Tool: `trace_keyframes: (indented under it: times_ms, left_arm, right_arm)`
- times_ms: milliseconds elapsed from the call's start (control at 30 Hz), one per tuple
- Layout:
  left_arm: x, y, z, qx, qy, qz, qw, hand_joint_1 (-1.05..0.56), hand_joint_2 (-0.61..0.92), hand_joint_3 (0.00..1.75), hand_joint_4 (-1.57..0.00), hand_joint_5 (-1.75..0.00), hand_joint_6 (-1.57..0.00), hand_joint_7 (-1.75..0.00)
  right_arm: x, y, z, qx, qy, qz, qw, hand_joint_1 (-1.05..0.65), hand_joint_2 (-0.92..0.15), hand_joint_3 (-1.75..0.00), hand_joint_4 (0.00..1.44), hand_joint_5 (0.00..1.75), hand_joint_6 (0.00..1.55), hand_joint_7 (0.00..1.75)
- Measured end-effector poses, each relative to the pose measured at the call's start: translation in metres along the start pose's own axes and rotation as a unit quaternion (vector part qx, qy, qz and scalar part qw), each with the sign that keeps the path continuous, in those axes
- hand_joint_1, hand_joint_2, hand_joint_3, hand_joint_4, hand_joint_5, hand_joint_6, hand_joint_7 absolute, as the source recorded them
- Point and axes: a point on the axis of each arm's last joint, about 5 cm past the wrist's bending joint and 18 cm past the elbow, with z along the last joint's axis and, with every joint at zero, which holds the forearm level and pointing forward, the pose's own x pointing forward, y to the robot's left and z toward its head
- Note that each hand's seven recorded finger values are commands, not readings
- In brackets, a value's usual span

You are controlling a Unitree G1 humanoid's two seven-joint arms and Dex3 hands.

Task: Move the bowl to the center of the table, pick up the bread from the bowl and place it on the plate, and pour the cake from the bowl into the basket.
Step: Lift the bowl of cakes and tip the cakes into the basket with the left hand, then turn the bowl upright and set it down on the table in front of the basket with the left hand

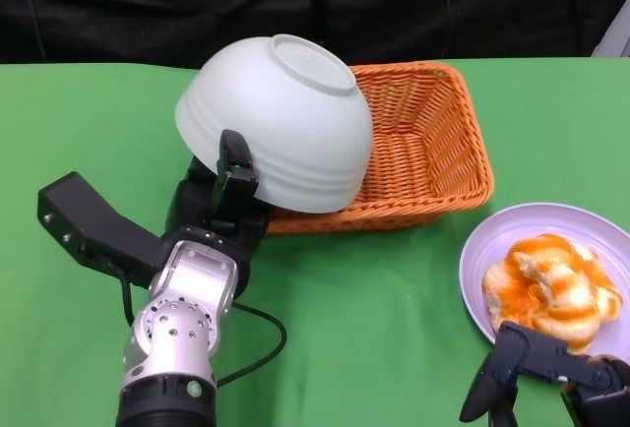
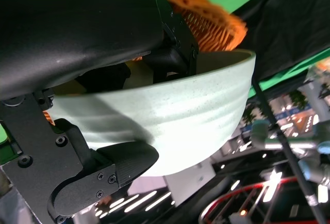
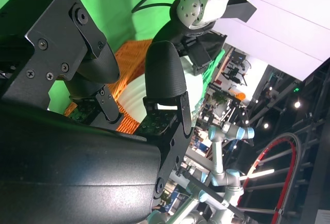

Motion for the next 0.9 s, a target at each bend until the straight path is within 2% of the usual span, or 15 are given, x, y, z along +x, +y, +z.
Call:
trace_keyframes:
  times_ms: [100, 167, 267, 367, 567, 767, 800, 900]
  left_arm:
    - [0.001, 0.000, 0.000, 0.003, 0.007, -0.033, 0.999, -0.29, 0.37, 1.54, -1.10, -1.75, -0.80, -1.75]
    - [0.001, 0.001, 0.000, 0.018, 0.010, -0.075, 0.997, -0.29, 0.30, 1.62, -1.10, -1.75, -0.85, -1.75]
    - [0.003, 0.002, 0.001, 0.063, 0.012, -0.140, 0.988, -0.27, 0.28, 1.65, -1.10, -1.75, -0.89, -1.75]
    - [0.003, 0.001, 0.002, 0.095, 0.009, -0.184, 0.978, -0.23, 0.28, 1.65, -1.09, -1.75, -0.91, -1.75]
    - [0.001, 0.004, 0.004, 0.144, -0.013, -0.219, 0.965, -0.20, 0.31, 1.64, -1.07, -1.75, -0.90, -1.75]
    - [0.000, 0.006, 0.005, 0.152, -0.018, -0.223, 0.963, -0.19, 0.32, 1.62, -1.07, -1.75, -0.89, -1.75]
    - [-0.001, 0.007, 0.007, 0.173, -0.025, -0.229, 0.958, -0.18, 0.33, 1.59, -1.07, -1.75, -0.89, -1.75]
    - [-0.012, 0.002, 0.022, 0.308, -0.065, -0.294, 0.903, -0.18, 0.35, 1.50, -1.06, -1.75, -0.89, -1.73]
  right_arm:
    - [0.000, 0.000, 0.000, 0.000, 0.001, 0.000, 1.000, 0.21, -0.18, -1.75, 0.98, 1.75, 0.80, 1.56]
    - [0.000, 0.000, 0.000, 0.000, 0.001, 0.000, 1.000, 0.22, -0.18, -1.75, 0.98, 1.75, 0.80, 1.56]
    - [0.000, 0.000, 0.000, 0.000, 0.000, 0.000, 1.000, 0.22, -0.18, -1.75, 0.99, 1.75, 0.80, 1.56]
    - [0.000, 0.000, 0.000, 0.000, 0.000, 0.000, 1.000, 0.22, -0.18, -1.75, 0.99, 1.75, 0.81, 1.56]
    - [0.000, 0.000, 0.000, 0.000, 0.000, 0.001, 1.000, 0.22, -0.18, -1.75, 0.99, 1.75, 0.80, 1.56]
    - [0.000, 0.000, 0.000, 0.000, 0.000, 0.002, 1.000, 0.22, -0.18, -1.75, 0.99, 1.75, 0.81, 1.55]
    - [0.001, 0.000, 0.000, 0.000, -0.001, 0.002, 1.000, 0.22, -0.18, -1.75, 0.99, 1.75, 0.81, 1.55]
    - [0.000, -0.001, 0.000, -0.001, 0.000, 0.000, 1.000, 0.22, -0.18, -1.75, 0.99, 1.75, 0.81, 1.55]
